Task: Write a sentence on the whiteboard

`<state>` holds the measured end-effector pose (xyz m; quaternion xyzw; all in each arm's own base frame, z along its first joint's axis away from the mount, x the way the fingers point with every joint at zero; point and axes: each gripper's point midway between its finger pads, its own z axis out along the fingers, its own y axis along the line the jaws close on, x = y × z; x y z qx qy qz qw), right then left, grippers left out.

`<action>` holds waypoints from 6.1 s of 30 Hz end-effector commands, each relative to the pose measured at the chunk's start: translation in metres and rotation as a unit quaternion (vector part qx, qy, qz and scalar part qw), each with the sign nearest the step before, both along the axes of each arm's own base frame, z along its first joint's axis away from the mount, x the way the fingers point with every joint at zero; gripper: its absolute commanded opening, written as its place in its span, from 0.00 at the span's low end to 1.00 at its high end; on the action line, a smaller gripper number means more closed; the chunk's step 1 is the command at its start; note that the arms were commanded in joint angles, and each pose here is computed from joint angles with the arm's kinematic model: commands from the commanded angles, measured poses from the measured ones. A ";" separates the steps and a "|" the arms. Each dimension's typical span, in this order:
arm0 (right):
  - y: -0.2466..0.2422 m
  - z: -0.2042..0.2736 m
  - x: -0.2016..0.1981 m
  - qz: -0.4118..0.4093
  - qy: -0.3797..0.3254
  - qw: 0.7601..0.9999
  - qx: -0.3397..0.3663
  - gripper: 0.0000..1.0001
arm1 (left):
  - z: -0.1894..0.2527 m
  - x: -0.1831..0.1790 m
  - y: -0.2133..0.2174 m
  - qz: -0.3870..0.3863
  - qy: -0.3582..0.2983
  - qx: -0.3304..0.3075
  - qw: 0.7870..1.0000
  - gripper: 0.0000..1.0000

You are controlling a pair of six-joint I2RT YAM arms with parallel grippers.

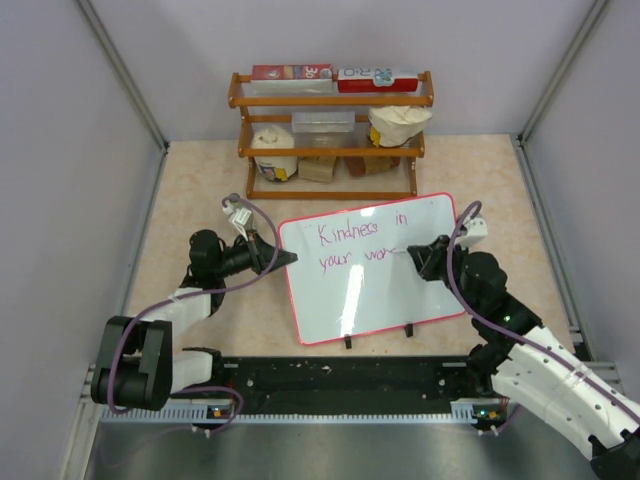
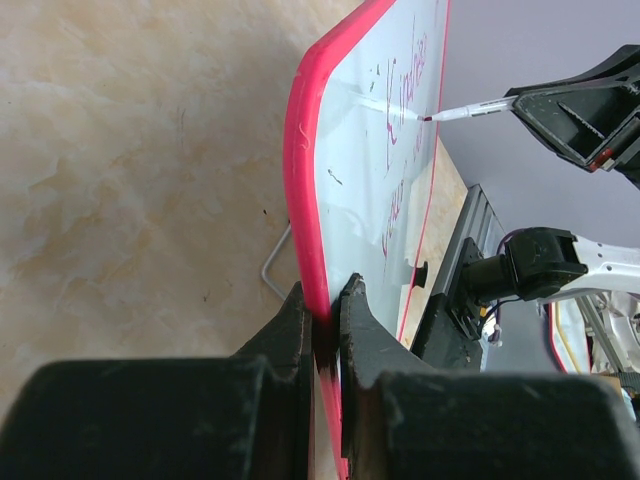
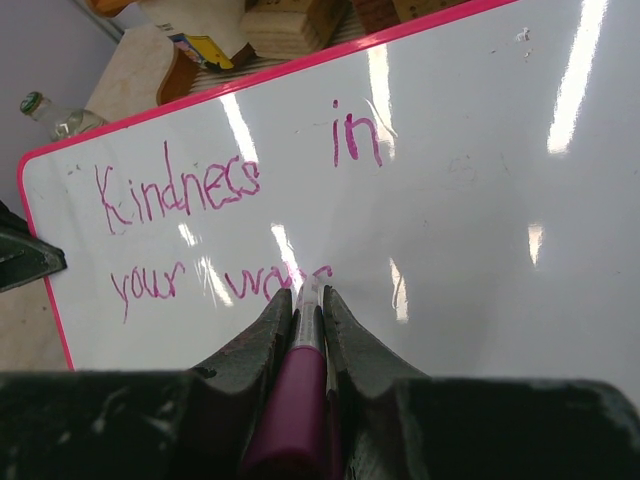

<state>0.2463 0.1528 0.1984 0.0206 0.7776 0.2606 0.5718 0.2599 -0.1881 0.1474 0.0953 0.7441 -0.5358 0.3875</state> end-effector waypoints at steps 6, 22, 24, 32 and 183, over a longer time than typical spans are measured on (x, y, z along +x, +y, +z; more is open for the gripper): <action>-0.008 -0.019 -0.010 -0.001 0.025 1.000 -0.016 0.00 | -0.025 0.020 0.013 0.048 -0.059 0.073 0.994 0.00; -0.019 -0.002 -0.002 -0.032 0.005 0.999 -0.029 0.00 | -0.025 0.020 0.013 0.048 -0.059 0.073 0.994 0.00; -0.020 0.002 0.000 -0.035 0.001 0.999 -0.031 0.00 | -0.025 0.019 0.013 0.048 -0.059 0.073 0.994 0.00; -0.018 0.025 0.003 -0.036 -0.026 0.999 -0.013 0.00 | -0.026 0.020 0.014 0.049 -0.058 0.074 0.994 0.00; -0.028 -0.017 -0.006 -0.040 0.022 0.998 -0.040 0.00 | -0.026 0.020 0.013 0.048 -0.058 0.073 0.994 0.00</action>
